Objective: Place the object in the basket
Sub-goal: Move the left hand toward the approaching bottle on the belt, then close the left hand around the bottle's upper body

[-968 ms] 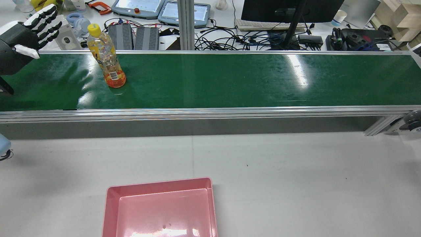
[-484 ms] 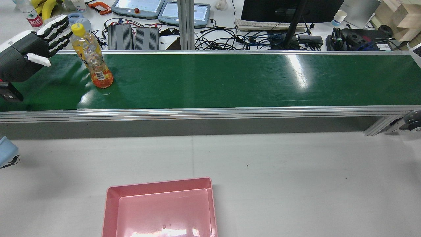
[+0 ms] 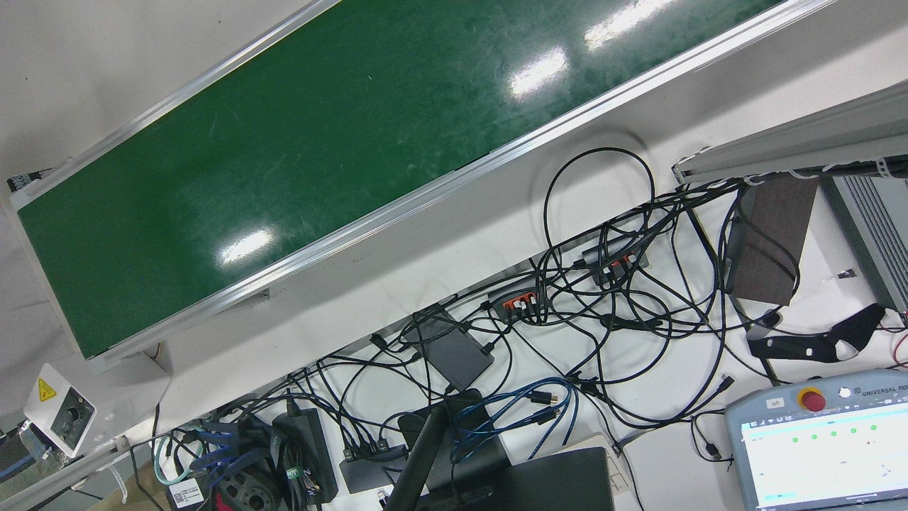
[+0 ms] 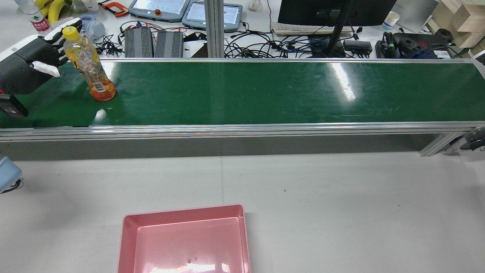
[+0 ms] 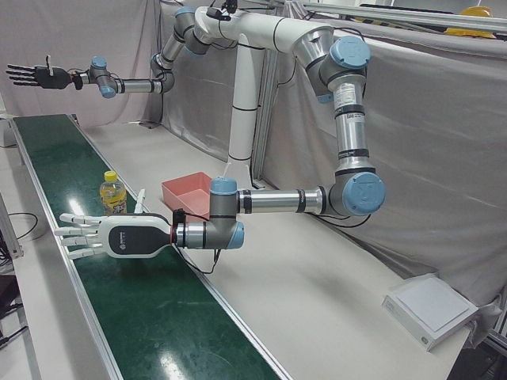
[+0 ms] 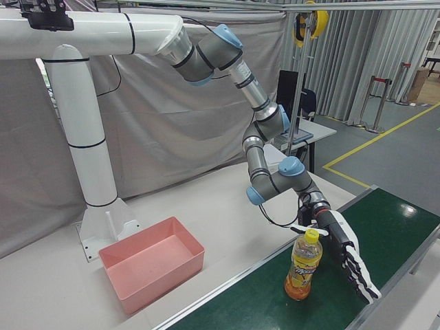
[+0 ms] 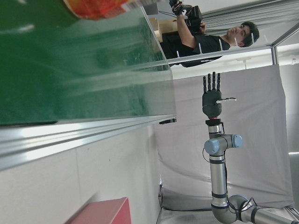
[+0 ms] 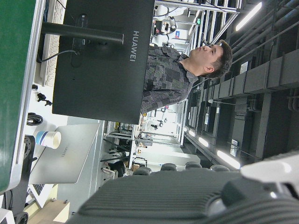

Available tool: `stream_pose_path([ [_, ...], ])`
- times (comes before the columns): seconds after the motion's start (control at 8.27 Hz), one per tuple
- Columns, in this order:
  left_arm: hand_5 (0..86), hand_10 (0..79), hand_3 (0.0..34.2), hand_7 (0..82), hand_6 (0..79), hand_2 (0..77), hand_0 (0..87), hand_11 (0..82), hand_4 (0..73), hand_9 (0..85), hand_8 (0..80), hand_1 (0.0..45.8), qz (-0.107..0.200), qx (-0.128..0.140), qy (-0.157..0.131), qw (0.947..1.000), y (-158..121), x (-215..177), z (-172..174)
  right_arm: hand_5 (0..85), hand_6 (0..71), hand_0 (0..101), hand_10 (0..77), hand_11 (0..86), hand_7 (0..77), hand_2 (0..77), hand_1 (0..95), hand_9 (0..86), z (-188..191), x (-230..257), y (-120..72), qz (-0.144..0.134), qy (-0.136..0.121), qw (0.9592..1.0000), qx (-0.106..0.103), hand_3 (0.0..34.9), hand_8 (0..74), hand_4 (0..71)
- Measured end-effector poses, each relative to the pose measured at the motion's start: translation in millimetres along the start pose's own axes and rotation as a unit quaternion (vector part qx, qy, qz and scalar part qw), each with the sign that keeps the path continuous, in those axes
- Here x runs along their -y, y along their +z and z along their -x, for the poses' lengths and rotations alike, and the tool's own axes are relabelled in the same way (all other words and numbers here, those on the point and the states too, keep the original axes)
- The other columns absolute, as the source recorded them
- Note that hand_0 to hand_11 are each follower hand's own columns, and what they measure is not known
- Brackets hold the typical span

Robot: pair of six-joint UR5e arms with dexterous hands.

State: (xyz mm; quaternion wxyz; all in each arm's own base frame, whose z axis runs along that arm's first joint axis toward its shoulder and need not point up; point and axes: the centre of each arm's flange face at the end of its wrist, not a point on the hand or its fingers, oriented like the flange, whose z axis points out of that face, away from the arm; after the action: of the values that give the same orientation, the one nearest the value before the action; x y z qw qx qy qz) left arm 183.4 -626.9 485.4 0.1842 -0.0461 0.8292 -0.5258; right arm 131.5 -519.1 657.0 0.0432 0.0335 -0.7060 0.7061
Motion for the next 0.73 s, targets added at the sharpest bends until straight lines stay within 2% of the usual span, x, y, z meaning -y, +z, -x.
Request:
stream_pose_path([
  [0.24,12.5,0.5,8.7,0.5,0.0,0.5,47.1,1.6,0.5,2.2,5.4,3.3,0.007,0.003,-0.002,1.0000,4,-6,0,0.0,0.0,0,0.0,0.0,0.5,0.5,0.0,0.0,0,0,-0.1,0.000,0.000,1.0000,0.000,0.3,0.0,0.0],
  [0.48,13.1,0.5,8.4,0.5,0.0,0.5,47.9,1.6,0.5,2.2,5.4,3.3,0.008,0.003,-0.006,0.9999,4,-8,-2,0.0,0.0,0,0.0,0.0,0.5,0.5,0.0,0.0,0,0,0.0,0.000,0.000,1.0000,0.000,0.2,0.0,0.0],
  [0.6,16.4,2.2,7.0,0.5,0.0,0.5,47.8,1.6,0.5,6.0,8.2,3.3,0.005,0.003,-0.009,0.9999,5,-12,-4,0.0,0.0,0,0.0,0.0,0.5,0.5,0.0,0.0,0,0,0.0,0.000,0.000,1.0000,0.000,0.2,0.0,0.0],
  [0.73,24.5,2.2,6.0,3.8,0.0,0.5,51.3,1.6,12.0,15.8,14.7,7.6,0.001,-0.001,-0.009,1.0000,8,-20,-12,0.0,0.0,0,0.0,0.0,0.5,0.5,0.0,0.0,0,0,0.0,0.000,0.000,1.0000,0.000,0.3,0.0,0.0],
])
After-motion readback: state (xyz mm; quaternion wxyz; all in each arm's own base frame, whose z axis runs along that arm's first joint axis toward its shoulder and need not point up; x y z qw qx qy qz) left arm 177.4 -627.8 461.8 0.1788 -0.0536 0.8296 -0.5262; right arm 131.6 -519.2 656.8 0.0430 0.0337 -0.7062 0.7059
